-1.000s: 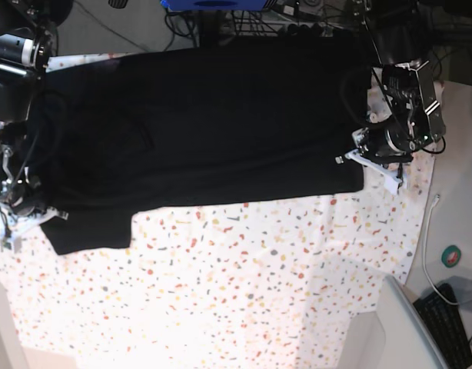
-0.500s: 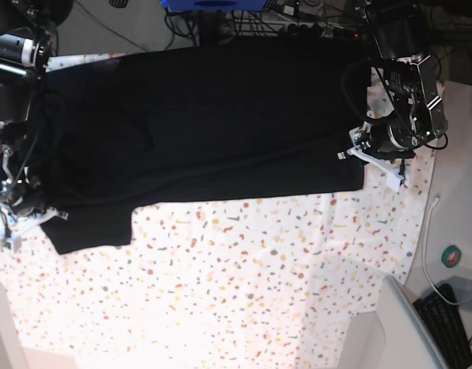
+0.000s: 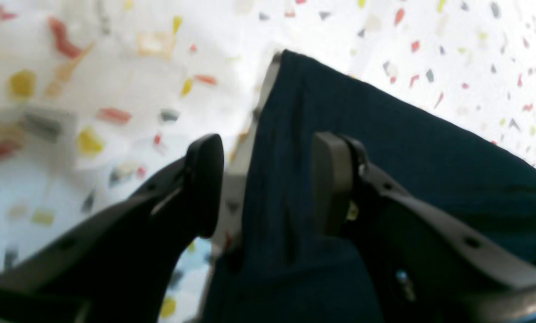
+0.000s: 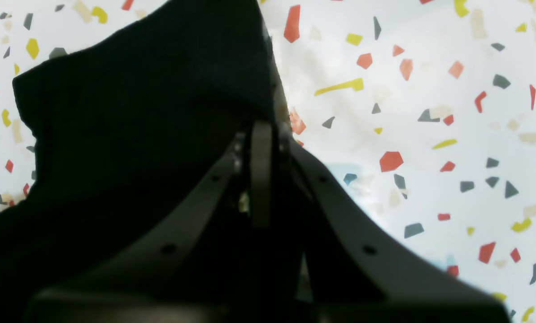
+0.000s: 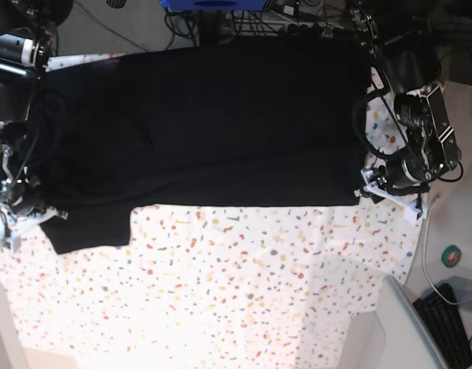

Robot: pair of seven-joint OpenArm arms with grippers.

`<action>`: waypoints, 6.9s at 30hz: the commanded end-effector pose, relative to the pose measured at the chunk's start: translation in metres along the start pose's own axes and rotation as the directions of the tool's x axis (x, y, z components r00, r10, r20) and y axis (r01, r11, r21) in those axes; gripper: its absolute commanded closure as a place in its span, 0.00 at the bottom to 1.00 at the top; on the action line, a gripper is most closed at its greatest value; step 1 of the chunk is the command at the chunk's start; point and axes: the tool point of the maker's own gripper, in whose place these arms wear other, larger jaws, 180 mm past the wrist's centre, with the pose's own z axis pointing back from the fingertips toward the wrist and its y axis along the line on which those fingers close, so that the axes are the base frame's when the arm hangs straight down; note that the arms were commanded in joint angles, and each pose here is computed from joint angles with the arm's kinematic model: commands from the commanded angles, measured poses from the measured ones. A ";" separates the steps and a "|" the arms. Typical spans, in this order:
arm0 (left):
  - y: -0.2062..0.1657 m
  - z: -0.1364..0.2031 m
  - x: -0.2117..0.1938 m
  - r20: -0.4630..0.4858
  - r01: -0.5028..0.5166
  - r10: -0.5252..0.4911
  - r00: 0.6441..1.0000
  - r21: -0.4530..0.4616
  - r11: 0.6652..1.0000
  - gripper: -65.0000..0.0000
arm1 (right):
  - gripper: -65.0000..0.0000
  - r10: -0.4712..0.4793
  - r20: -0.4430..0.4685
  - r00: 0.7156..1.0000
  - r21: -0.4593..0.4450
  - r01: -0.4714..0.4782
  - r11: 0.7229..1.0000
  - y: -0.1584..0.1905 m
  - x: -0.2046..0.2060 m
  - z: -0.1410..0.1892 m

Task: Layout the t-shirt on the table in an organized manner, then fold the t-shirt properly
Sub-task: 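Pull the shirt's side edge with the left gripper to smooth it, then grasp the black shirt's hem edge with both grippers, then lift the hem with both grippers and fold it over toward the collar, then lay the folded edge down and smooth it with both grippers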

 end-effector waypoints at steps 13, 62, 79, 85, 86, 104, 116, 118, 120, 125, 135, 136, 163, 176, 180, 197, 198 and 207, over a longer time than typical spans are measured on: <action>-0.019 -0.041 0.045 0.076 -0.071 0.074 0.994 -0.042 0.997 0.53 | 1.00 0.005 0.067 0.998 -0.001 -0.005 1.000 -0.002 0.028 0.005; -0.029 -0.057 -0.007 0.011 0.082 -0.082 0.997 -0.028 0.996 0.54 | 1.00 0.004 0.068 0.998 0.000 -0.004 1.000 -0.001 0.028 0.005; -0.033 -0.057 -0.005 0.017 0.079 -0.079 0.997 -0.036 0.996 1.00 | 1.00 0.004 0.068 0.998 0.000 -0.004 1.000 -0.001 0.028 0.005; -0.044 -0.054 0.025 0.067 0.090 -0.087 0.994 -0.047 0.995 1.00 | 1.00 0.004 0.068 0.998 0.000 -0.004 1.000 -0.001 0.028 0.005; -0.046 -0.053 0.030 0.076 0.091 -0.087 0.993 -0.050 0.995 1.00 | 1.00 0.004 0.068 0.998 0.000 -0.004 1.000 -0.001 0.028 0.005; -0.085 -0.034 0.109 0.214 0.109 -0.086 0.973 -0.099 0.989 1.00 | 1.00 -0.002 0.164 0.986 0.009 0.001 1.000 0.003 0.068 0.005; -0.099 -0.024 0.138 0.263 0.117 -0.083 0.961 -0.115 0.987 1.00 | 1.00 -0.021 0.305 0.952 0.007 0.020 1.000 -0.001 0.085 0.003; -0.096 -0.022 0.143 0.272 0.118 -0.085 0.959 -0.108 0.987 1.00 | 1.00 -0.014 0.339 0.941 0.009 0.012 1.000 0.002 0.091 0.004; -0.093 -0.020 0.147 0.277 0.119 -0.086 0.957 -0.104 0.988 1.00 | 1.00 0.036 0.346 0.937 0.009 -0.042 0.999 0.009 0.093 0.004; -0.093 -0.020 0.147 0.277 0.120 -0.087 0.957 -0.103 0.987 1.00 | 1.00 0.139 0.374 0.917 0.017 -0.156 0.988 0.027 0.092 0.001; -0.076 -0.022 0.106 0.172 0.144 -0.126 0.977 -0.093 0.985 1.00 | 1.00 0.100 0.351 0.931 0.004 -0.108 0.994 0.011 0.068 -0.019; -0.073 -0.020 0.099 0.169 0.158 -0.141 0.975 -0.089 0.983 1.00 | 1.00 0.100 0.358 0.928 0.011 -0.111 0.994 0.012 0.068 -0.019; -0.041 0.052 0.021 0.158 0.274 -0.259 0.953 -0.086 0.958 1.00 | 1.00 0.326 0.337 0.883 0.004 -0.348 0.938 0.000 0.057 -0.004; 0.005 0.061 -0.006 0.107 0.197 -0.194 0.975 -0.018 0.980 1.00 | 1.00 0.425 0.221 0.878 0.007 -0.437 0.899 0.004 0.014 0.015; 0.010 0.063 -0.016 0.089 0.202 -0.201 0.976 -0.010 0.979 1.00 | 1.00 0.409 0.216 0.886 -0.014 -0.417 0.909 -0.007 0.008 0.024; 0.012 0.066 -0.022 0.082 0.215 -0.214 0.973 0.002 0.977 1.00 | 1.00 0.398 0.100 0.912 -0.008 -0.399 0.917 -0.013 -0.049 0.044; 0.013 0.066 -0.022 0.081 0.214 -0.214 0.974 0.002 0.977 1.00 | 1.00 0.395 0.093 0.914 -0.005 -0.396 0.918 -0.013 -0.054 0.044; 0.022 0.056 -0.036 0.033 0.186 -0.186 0.982 0.003 0.983 1.00 | 1.00 0.343 0.076 0.936 -0.026 -0.342 0.939 -0.026 -0.061 0.043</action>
